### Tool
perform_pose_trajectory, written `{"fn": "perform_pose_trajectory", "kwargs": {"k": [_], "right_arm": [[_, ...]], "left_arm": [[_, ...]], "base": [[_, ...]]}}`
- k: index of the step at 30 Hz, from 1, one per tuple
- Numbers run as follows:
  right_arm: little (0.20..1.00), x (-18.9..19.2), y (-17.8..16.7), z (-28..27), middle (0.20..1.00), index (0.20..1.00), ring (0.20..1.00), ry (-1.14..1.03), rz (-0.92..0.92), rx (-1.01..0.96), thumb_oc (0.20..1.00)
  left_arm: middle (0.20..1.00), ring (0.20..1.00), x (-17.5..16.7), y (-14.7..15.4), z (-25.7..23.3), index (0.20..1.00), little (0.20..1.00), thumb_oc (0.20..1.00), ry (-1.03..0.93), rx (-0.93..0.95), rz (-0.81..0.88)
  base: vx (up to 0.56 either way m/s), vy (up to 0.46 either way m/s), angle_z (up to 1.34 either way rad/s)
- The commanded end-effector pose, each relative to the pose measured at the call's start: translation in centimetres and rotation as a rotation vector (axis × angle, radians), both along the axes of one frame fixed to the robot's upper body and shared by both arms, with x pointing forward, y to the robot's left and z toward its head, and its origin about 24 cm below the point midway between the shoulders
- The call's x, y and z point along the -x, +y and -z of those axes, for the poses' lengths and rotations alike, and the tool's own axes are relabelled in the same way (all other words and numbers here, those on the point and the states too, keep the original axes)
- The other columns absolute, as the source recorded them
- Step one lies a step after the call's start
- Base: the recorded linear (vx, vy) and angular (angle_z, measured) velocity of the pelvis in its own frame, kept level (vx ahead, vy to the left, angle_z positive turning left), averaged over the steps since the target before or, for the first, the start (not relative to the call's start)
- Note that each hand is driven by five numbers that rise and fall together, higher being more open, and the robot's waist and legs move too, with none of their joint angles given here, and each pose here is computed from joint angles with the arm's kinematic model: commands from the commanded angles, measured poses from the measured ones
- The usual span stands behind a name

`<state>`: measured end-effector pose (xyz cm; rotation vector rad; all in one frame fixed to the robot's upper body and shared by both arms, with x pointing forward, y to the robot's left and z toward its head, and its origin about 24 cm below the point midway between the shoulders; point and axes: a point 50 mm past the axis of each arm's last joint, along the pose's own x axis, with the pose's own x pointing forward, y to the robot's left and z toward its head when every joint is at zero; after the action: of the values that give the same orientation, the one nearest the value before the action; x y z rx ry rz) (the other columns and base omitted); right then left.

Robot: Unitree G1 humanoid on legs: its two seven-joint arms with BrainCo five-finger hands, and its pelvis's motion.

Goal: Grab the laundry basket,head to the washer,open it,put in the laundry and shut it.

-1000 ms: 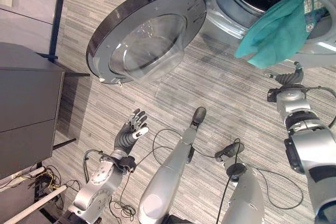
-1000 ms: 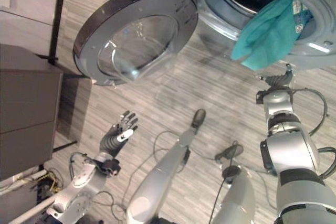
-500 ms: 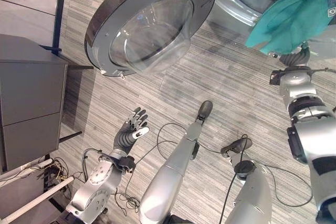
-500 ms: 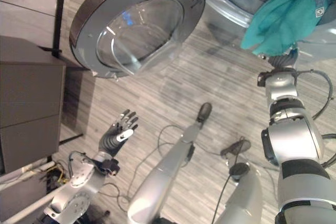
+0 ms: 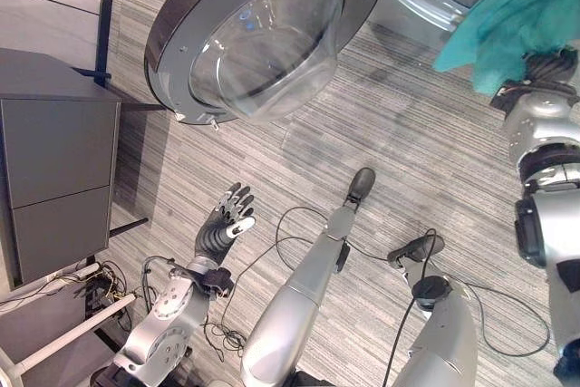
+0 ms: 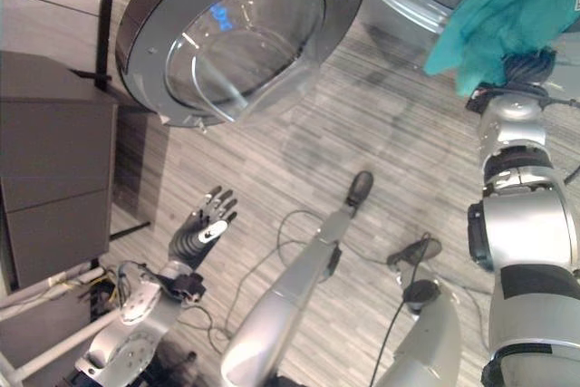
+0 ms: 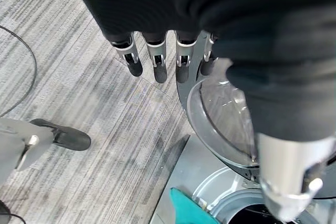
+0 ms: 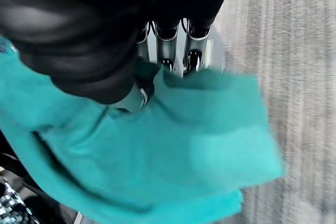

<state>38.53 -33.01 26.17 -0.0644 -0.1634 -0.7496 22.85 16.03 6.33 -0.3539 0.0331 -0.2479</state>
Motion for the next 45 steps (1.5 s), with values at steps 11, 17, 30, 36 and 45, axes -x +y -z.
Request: {"fn": "perform_pose_trajectory", "kwargs": {"k": [11, 17, 30, 36, 45], "right_arm": [[0.2, 0.5, 3.6, -9.8, 0.2, 0.2, 0.2, -0.434, -0.142, -0.004, 0.2], [0.2, 3.2, 8.4, -18.7, 0.2, 0.2, 0.2, -0.663, -0.256, 0.213, 0.2], [1.0, -1.2, 4.0, -6.6, 1.0, 1.0, 1.0, -0.152, -0.2, -0.04, 1.0], [1.0, -1.1, 4.1, -7.0, 1.0, 1.0, 1.0, -0.262, -0.248, -0.1, 1.0], [1.0, -1.0, 9.5, -1.3, 1.0, 1.0, 1.0, -0.39, -0.498, 0.031, 1.0]], "left_arm": [[1.0, 1.0, -0.1, -1.1, -1.3, 1.0, 1.0, 1.0, -0.044, 0.067, 0.053], [1.0, 1.0, 0.4, -0.7, -1.3, 1.0, 1.0, 1.0, -0.028, 0.014, 0.102], [1.0, 1.0, 0.8, -1.4, -1.2, 1.0, 1.0, 1.0, -0.019, 0.018, 0.152], [1.0, 1.0, 1.0, -1.3, -1.0, 1.0, 1.0, 1.0, -0.003, 0.028, 0.166], [1.0, 1.0, 0.9, -1.0, -0.9, 1.0, 1.0, 1.0, -0.03, 0.051, 0.115]], "base": [[0.01, -0.018, -0.08], [0.02, -0.067, 0.07], [0.0, -0.006, 0.04], [0.0, 0.005, 0.0], [-0.01, 0.037, 0.0]]}}
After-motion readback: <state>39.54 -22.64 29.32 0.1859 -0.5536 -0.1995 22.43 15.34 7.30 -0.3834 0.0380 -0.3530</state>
